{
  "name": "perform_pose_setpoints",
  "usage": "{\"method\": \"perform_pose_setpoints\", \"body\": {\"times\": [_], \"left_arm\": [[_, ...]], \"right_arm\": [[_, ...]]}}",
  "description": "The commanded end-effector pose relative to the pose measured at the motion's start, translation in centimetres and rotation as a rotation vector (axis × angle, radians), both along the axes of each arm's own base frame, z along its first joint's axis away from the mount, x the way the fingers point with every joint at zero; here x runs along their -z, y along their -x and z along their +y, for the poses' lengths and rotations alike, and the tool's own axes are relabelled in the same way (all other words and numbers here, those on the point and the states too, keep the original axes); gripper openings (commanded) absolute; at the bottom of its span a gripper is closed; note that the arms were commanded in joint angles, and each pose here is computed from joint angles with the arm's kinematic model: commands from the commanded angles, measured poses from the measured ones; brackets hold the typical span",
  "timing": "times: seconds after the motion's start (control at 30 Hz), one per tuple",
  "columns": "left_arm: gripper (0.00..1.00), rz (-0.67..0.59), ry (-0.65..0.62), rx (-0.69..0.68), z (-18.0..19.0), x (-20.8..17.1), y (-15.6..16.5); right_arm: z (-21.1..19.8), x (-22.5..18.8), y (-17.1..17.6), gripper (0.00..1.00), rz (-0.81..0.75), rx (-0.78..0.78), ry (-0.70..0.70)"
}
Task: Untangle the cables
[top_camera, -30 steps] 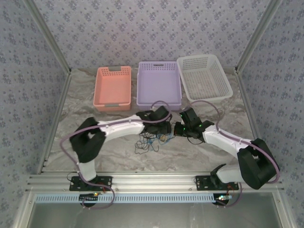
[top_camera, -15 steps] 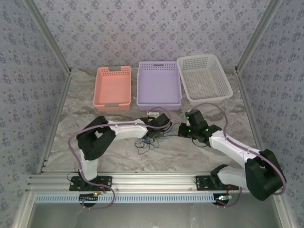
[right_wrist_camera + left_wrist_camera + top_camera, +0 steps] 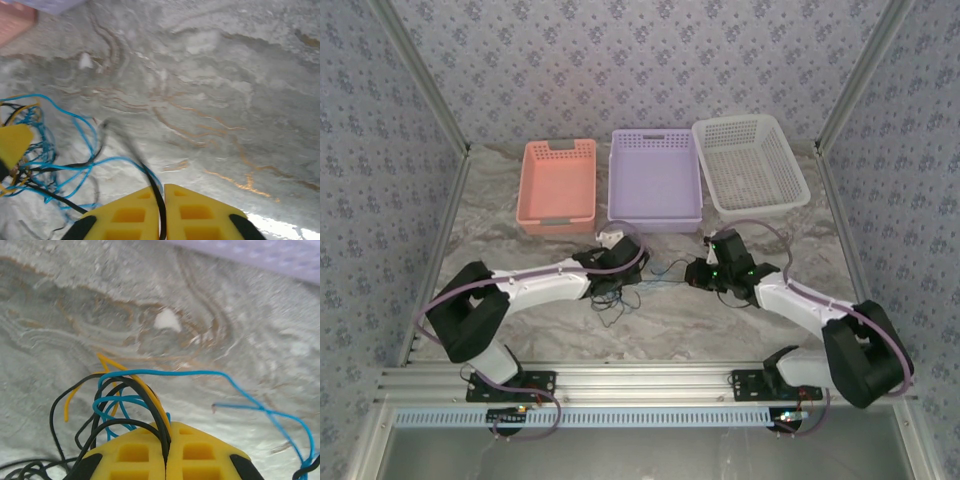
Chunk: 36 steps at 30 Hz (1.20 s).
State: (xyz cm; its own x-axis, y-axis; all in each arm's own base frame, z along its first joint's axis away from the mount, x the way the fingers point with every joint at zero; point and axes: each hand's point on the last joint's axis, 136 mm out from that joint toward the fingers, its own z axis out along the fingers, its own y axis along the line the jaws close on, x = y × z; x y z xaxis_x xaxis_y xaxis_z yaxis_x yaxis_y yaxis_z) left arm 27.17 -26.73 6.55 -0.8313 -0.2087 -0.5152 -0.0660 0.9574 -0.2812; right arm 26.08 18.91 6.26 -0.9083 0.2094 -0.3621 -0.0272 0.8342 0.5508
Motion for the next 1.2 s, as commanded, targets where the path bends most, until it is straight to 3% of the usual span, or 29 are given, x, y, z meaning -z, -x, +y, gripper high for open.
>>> {"method": "perform_pose_setpoints", "body": {"times": [0.0, 0.2, 0.47, 0.63, 0.73, 0.93, 1.17], "left_arm": [[0.0, 0.025, -0.096, 0.03, 2.6, 1.4, 0.3], [0.0, 0.048, -0.097, 0.132, 0.1, 2.6, 1.1], [0.0, 0.042, -0.112, 0.155, 0.1, 2.4, 1.1], [0.0, 0.047, -0.117, 0.157, 0.1, 2.5, 1.1], [0.0, 0.05, -0.119, 0.157, 0.0, 2.6, 1.1], [0.0, 0.044, -0.144, 0.145, 0.7, 2.2, 1.1], [0.0, 0.076, -0.198, 0.005, 6.1, 2.9, 0.7]], "right_arm": [[-2.8, 3.1, 1.0, 0.18, 0.082, 0.082, 0.109], [-1.8, 0.3, 0.9, 0.39, -0.005, 0.015, 0.108], [1.9, -1.4, -0.7, 0.49, -0.105, -0.217, 0.083], [5.5, -0.5, -2.3, 0.5, -0.093, -0.331, 0.069], [6.3, 0.6, -3.2, 0.4, -0.064, -0.309, 0.084], [5.2, 3.4, -3.7, 0.0, -0.003, -0.225, 0.141], [1.8, -1.1, -2.8, 0.0, -0.124, -0.122, 0.159]]}}
